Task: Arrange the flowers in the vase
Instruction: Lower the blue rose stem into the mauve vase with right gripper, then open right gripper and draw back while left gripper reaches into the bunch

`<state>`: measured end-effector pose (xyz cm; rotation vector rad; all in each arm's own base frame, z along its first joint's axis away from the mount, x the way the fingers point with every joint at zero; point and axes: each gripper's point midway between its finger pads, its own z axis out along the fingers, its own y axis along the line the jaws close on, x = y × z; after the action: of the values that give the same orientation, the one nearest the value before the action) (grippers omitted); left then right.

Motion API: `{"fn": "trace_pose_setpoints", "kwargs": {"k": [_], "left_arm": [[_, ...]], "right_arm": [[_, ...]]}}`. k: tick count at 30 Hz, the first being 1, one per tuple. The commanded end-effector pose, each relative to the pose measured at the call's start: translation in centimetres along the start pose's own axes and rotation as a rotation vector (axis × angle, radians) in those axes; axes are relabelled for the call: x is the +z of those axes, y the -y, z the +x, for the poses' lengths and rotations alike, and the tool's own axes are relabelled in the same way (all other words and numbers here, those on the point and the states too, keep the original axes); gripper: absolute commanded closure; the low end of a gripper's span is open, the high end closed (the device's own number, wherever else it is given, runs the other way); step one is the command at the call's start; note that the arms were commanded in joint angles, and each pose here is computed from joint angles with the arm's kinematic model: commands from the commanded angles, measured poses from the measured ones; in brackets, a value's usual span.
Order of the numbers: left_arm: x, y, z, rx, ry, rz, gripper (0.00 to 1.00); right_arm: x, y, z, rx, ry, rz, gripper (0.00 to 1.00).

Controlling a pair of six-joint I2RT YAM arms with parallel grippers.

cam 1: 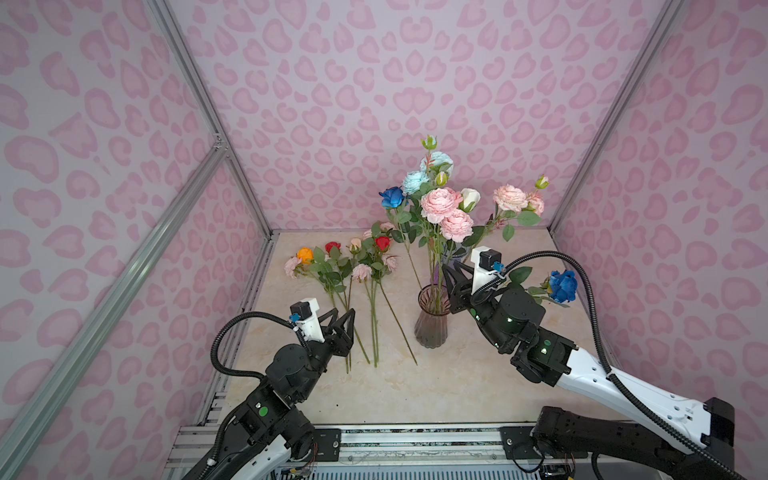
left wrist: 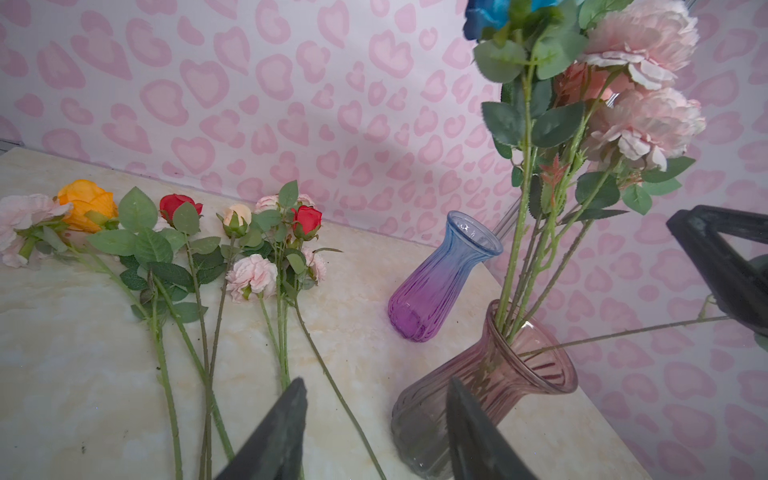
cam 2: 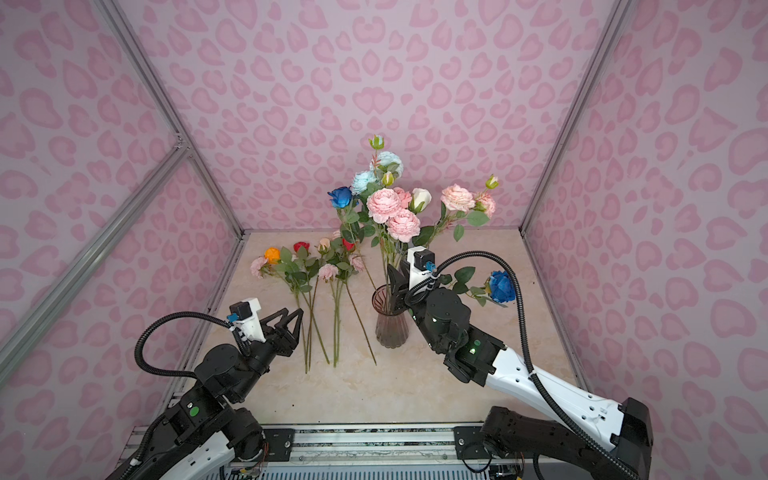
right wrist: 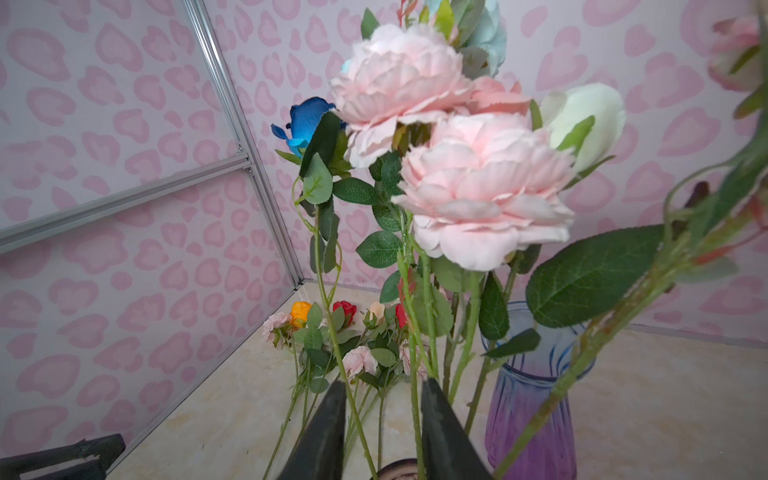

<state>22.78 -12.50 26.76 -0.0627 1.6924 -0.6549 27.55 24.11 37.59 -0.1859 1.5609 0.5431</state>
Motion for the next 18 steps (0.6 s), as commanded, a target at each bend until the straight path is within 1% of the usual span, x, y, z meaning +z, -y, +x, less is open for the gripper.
{"fn": "trace_pose_setpoints", "kwargs": {"k": [1, 5, 8, 12, 14, 16, 18], "left_arm": [[0.3, 0.4, -0.5, -0.010, 0.018, 0.014, 0.45], [1.0, -0.3, 0.3, 0.002, -0.011, -0.036, 0.45], [1.9, -1.6, 1.1, 0.007, -0.055, -0.131, 0.46], [3.8, -3.4, 2.9, 0.035, -0.171, -0.282, 0.47], [4.9, -4.6, 4.0, 0.042, -0.251, -0.367, 0.48], [6.0, -6.0, 4.8, 0.030, -0.321, -0.439, 0.51], [7.1, -7.7, 5.5, -0.010, -0.380, -0.498, 0.56]], "right_arm": [[-0.6, 0.3, 0.0, -0.008, 0.001, 0.009, 0.68], [-1.5, 0.0, -0.9, -0.005, 0.019, -0.011, 0.68], [-2.0, -0.2, -1.1, -0.013, 0.017, -0.018, 0.68], [-2.5, -0.3, -0.7, -0.033, -0.003, -0.023, 0.70], [-2.8, -0.2, -0.4, -0.040, -0.014, -0.022, 0.71], [-3.2, -0.1, -0.2, -0.042, -0.021, -0.023, 0.71], [-3.6, 0.2, -0.2, -0.038, -0.020, -0.020, 0.72]]}}
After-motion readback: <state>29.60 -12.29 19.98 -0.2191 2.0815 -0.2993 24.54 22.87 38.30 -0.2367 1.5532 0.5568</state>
